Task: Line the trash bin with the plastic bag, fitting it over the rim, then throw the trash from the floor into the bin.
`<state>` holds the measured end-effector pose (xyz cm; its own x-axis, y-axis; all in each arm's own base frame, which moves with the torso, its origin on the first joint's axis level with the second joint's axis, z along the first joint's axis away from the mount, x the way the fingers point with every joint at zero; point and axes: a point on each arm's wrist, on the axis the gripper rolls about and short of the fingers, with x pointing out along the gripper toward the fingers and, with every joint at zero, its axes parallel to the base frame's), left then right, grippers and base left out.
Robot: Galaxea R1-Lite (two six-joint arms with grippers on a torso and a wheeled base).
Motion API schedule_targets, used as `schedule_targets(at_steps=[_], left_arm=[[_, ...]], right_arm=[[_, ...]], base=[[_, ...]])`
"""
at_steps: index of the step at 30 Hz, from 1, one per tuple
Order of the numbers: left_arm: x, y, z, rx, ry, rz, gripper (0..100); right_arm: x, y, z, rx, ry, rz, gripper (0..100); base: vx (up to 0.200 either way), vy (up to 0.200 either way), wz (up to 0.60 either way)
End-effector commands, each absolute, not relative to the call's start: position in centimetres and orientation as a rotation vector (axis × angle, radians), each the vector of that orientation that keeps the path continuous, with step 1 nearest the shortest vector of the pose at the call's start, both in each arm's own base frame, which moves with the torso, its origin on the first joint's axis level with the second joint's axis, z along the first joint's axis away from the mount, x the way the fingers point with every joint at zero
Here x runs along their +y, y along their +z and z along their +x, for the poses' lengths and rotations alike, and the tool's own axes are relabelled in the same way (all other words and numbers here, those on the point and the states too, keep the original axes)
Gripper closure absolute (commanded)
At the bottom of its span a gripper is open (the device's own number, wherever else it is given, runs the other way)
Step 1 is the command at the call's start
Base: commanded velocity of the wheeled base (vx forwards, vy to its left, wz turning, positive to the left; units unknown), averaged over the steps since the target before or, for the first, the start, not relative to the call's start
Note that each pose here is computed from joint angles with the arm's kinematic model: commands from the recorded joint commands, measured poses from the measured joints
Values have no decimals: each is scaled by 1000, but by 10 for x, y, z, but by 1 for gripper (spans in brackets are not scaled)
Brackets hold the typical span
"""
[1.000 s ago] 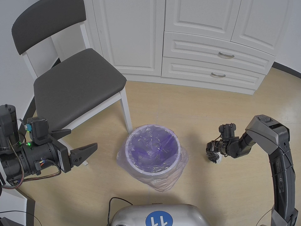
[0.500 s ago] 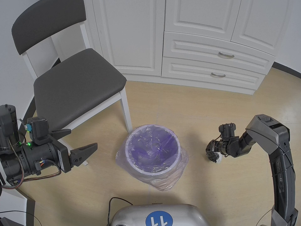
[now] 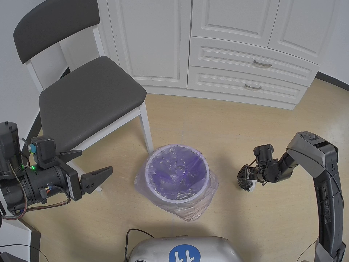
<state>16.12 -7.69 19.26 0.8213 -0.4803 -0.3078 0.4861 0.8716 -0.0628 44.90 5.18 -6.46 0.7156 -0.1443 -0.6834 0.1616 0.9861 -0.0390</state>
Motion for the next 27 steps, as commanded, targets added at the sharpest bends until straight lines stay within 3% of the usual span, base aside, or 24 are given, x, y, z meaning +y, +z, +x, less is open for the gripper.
schedule_targets(at_steps=[1,10,15,27], left_arm=[[-77,192,160,323,-514,19,0],[-76,193,160,318,-515,18,0],[-75,195,158,307,-515,18,0],[-69,201,143,238,-527,74,0]], right_arm=[[52,-62,448,749,-168,22,100],[66,-7,416,715,-99,-52,100],[65,28,373,679,-31,-195,100],[49,69,294,377,46,-567,100]], base=[[0,0,0],[0,0,0],[0,0,0],[0,0,0]])
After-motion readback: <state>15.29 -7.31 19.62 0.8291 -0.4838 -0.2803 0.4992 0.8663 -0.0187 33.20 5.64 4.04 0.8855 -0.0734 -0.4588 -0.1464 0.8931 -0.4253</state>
